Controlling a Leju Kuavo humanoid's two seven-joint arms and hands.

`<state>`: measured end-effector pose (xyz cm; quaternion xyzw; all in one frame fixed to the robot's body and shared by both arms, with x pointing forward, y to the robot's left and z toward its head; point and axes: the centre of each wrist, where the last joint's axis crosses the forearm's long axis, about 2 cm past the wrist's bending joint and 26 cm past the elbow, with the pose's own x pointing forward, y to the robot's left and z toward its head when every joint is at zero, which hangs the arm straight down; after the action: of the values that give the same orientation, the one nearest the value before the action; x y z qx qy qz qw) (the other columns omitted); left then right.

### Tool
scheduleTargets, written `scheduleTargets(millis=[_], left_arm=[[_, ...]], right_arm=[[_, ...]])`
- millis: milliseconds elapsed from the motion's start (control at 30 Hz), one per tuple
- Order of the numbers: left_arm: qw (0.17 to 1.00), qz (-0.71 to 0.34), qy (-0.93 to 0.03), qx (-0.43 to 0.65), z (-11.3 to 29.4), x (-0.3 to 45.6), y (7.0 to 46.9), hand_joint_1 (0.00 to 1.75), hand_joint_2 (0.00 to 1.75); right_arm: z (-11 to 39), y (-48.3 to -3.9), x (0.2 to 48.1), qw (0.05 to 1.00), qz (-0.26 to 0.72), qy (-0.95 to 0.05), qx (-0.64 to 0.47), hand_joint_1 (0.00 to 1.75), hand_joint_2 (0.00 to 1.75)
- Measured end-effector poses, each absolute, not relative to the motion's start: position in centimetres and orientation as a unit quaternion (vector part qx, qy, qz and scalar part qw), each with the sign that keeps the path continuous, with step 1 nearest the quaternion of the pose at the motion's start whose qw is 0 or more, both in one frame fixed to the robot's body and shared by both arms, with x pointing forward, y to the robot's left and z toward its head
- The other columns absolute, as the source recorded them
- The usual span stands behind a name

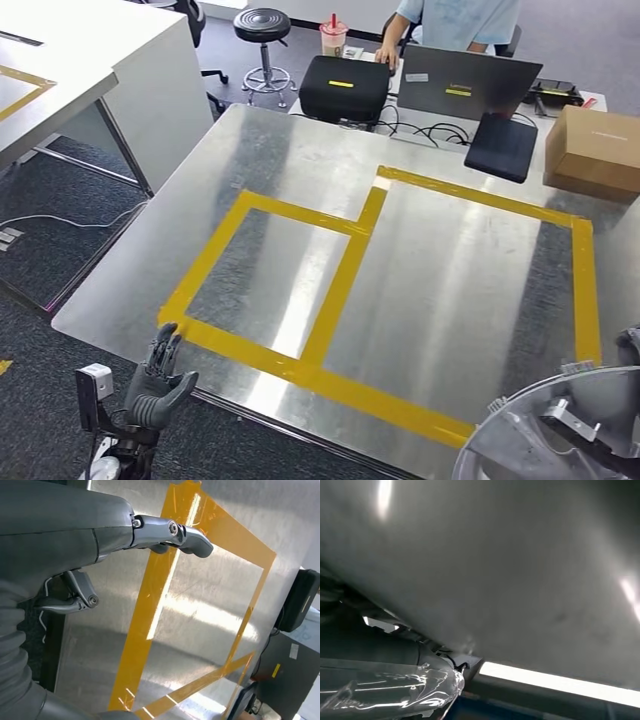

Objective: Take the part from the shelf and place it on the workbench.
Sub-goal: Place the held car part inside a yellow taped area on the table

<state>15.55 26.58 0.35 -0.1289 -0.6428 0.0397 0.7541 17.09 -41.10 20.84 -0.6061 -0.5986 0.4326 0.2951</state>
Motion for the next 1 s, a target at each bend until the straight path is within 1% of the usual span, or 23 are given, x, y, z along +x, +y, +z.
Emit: scheduleTargets(millis=[133, 267, 433, 600, 767, 1000], left_arm=[[0.754, 0.04, -0.643, -0.127, 0.4, 15.6, 26.7, 0.0, 1.75], [0.754, 0.041, -0.643, -0.127, 0.4, 15.6, 26.7, 0.0, 1.75], [0.755, 0.037, -0.643, -0.127, 0.4, 15.6, 26.7, 0.0, 1.75], [0.755, 0.038, -0.643, -0.126, 0.4, 15.6, 26.6, 0.0, 1.75], [0.754, 0.041, -0.643, -0.125, 0.4, 15.6, 26.5, 0.0, 1.75], [0.754, 0.041, -0.643, -0.124, 0.4, 15.7, 26.6, 0.0, 1.75]], right_arm=[[22.5, -42.4, 17.4, 0.28, 0.391, -0.594, -0.645, 1.34, 1.75], [23.4, -43.0, 17.5, 0.271, 0.366, -0.594, -0.663, 1.34, 1.75], [25.1, -44.4, 17.9, 0.267, 0.308, -0.606, -0.683, 1.34, 1.75], [27.5, -47.1, 17.7, 0.206, 0.271, -0.581, -0.74, 1.34, 1.75], [28.1, -48.5, 17.2, 0.163, 0.259, -0.549, -0.778, 1.34, 1.75], [27.1, -49.3, 17.1, 0.216, 0.264, -0.53, -0.776, 1.34, 1.75]])
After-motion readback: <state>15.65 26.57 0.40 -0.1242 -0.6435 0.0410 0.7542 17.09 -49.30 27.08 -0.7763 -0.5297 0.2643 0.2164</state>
